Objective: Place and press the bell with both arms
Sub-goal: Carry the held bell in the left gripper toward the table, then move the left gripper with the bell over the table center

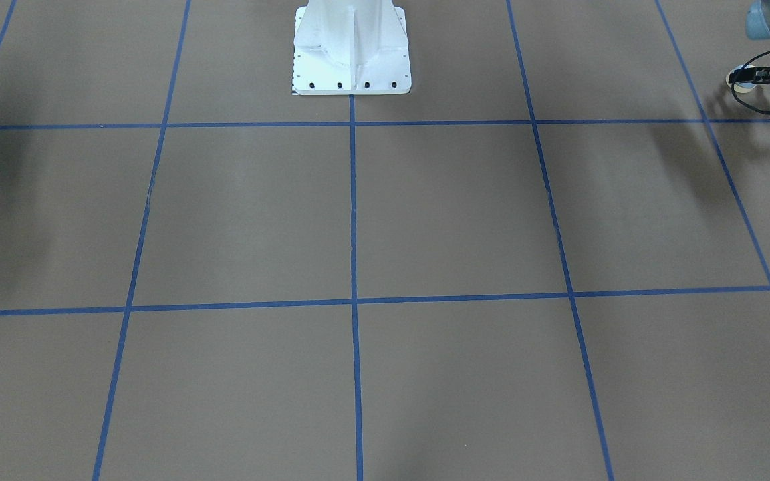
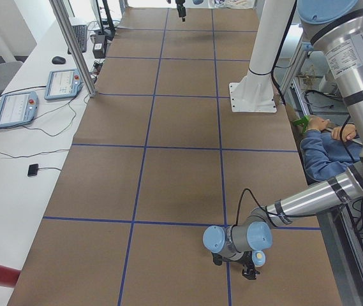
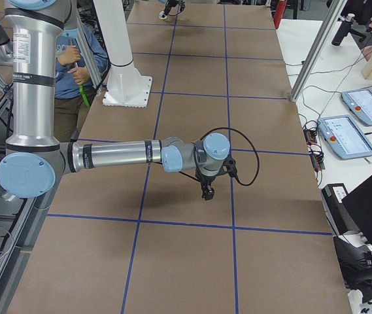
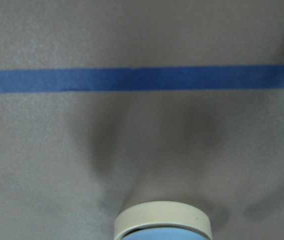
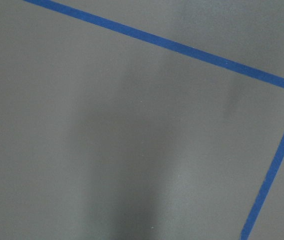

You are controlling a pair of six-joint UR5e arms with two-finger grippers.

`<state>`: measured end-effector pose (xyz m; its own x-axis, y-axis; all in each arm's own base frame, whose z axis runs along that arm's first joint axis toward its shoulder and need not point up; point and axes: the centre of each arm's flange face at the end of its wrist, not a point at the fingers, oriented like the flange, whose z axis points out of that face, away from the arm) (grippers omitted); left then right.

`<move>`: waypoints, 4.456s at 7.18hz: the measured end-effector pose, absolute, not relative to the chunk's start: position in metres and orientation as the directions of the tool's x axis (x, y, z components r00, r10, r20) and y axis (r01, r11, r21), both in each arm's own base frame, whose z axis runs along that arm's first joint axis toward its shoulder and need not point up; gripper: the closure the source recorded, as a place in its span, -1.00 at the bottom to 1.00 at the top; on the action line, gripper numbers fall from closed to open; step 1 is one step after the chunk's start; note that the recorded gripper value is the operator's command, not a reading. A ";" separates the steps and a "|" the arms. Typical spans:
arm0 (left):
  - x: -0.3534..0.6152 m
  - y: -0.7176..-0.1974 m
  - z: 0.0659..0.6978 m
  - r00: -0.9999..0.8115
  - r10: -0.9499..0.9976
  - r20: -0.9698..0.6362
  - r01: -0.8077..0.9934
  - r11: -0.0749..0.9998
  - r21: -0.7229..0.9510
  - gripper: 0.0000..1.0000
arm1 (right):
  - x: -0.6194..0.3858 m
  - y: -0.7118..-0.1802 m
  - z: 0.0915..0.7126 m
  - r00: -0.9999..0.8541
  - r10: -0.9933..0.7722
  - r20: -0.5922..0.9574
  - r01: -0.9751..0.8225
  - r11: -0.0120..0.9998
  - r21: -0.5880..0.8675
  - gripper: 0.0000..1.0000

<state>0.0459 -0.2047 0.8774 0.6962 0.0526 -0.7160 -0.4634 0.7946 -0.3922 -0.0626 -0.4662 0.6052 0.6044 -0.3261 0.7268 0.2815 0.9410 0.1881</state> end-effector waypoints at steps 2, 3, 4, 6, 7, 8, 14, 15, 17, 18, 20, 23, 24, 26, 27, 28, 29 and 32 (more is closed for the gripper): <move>0.047 -0.206 0.876 0.692 0.055 -0.720 -0.464 0.798 -0.385 -0.94 | -0.064 -0.466 0.605 0.603 -0.327 0.727 0.283 0.940 0.188 -1.00; 0.048 -0.207 0.875 0.688 0.047 -0.724 -0.457 0.803 -0.383 -0.76 | -0.064 -0.465 0.605 0.603 -0.327 0.727 0.284 0.940 0.188 -1.00; 0.050 -0.207 0.873 0.687 0.027 -0.726 -0.443 0.807 -0.390 -0.76 | -0.064 -0.465 0.606 0.603 -0.328 0.727 0.286 0.940 0.187 -1.00; 0.050 -0.207 0.873 0.688 0.011 -0.726 -0.433 0.809 -0.398 -0.67 | -0.066 -0.464 0.606 0.601 -0.329 0.728 0.289 0.939 0.186 -1.00; 0.050 -0.206 0.874 0.689 0.008 -0.725 -0.431 0.809 -0.401 -0.46 | -0.067 -0.464 0.606 0.601 -0.330 0.729 0.290 0.939 0.186 -1.00; 0.049 -0.205 0.874 0.690 0.006 -0.724 -0.430 0.808 -0.403 -0.25 | -0.067 -0.464 0.606 0.600 -0.331 0.729 0.291 0.938 0.186 -1.00; 0.053 -0.209 0.829 0.667 0.014 -0.745 -0.436 0.817 -0.376 0.92 | -0.069 -0.464 0.604 0.597 -0.336 0.728 0.294 0.937 0.190 -1.00; 0.061 -0.224 0.791 0.663 0.017 -0.748 -0.437 0.820 -0.369 1.00 | -0.070 -0.465 0.603 0.596 -0.338 0.728 0.294 0.936 0.194 -1.00; 0.094 -0.288 0.706 0.651 0.056 -0.757 -0.445 0.836 -0.321 1.00 | -0.071 -0.468 0.600 0.594 -0.349 0.725 0.294 0.933 0.208 -1.00; 0.120 -0.337 0.664 0.643 0.078 -0.762 -0.447 0.846 -0.291 1.00 | -0.071 -0.470 0.597 0.595 -0.355 0.721 0.294 0.931 0.215 -1.00; 0.180 -0.454 0.552 0.644 0.113 -0.757 -0.442 0.862 -0.247 1.00 | -0.072 -0.478 0.592 0.623 -0.373 0.688 0.298 0.926 0.232 -1.00; 0.286 -0.584 0.376 0.666 0.092 -0.741 -0.384 0.893 -0.235 1.00 | -0.077 -0.486 0.591 0.639 -0.385 0.666 0.309 0.921 0.236 -1.00; 0.340 -0.606 0.316 0.676 0.074 -0.733 -0.374 0.892 -0.255 1.00 | -0.078 -0.486 0.592 0.640 -0.383 0.666 0.309 0.922 0.233 -1.00; 0.451 -0.612 0.223 0.687 0.044 -0.725 -0.365 0.884 -0.292 1.00 | -0.078 -0.486 0.599 0.643 -0.375 0.668 0.311 0.925 0.220 -1.00; 0.505 -0.600 0.200 0.684 0.016 -0.729 -0.346 0.887 -0.305 0.89 | -0.079 -0.486 0.605 0.645 -0.367 0.670 0.312 0.927 0.208 -1.00; 0.555 -0.584 0.191 0.674 -0.019 -0.738 -0.323 0.891 -0.318 0.88 | -0.079 -0.486 0.610 0.647 -0.361 0.672 0.313 0.929 0.198 -1.00; 0.593 -0.569 0.189 0.670 -0.054 -0.740 -0.303 0.890 -0.340 0.79 | -0.079 -0.486 0.616 0.649 -0.354 0.673 0.314 0.931 0.187 -1.00; 0.643 -0.554 0.175 0.681 -0.094 -0.726 -0.285 0.880 -0.380 0.33 | -0.079 -0.486 0.628 0.653 -0.338 0.678 0.316 0.935 0.162 -1.00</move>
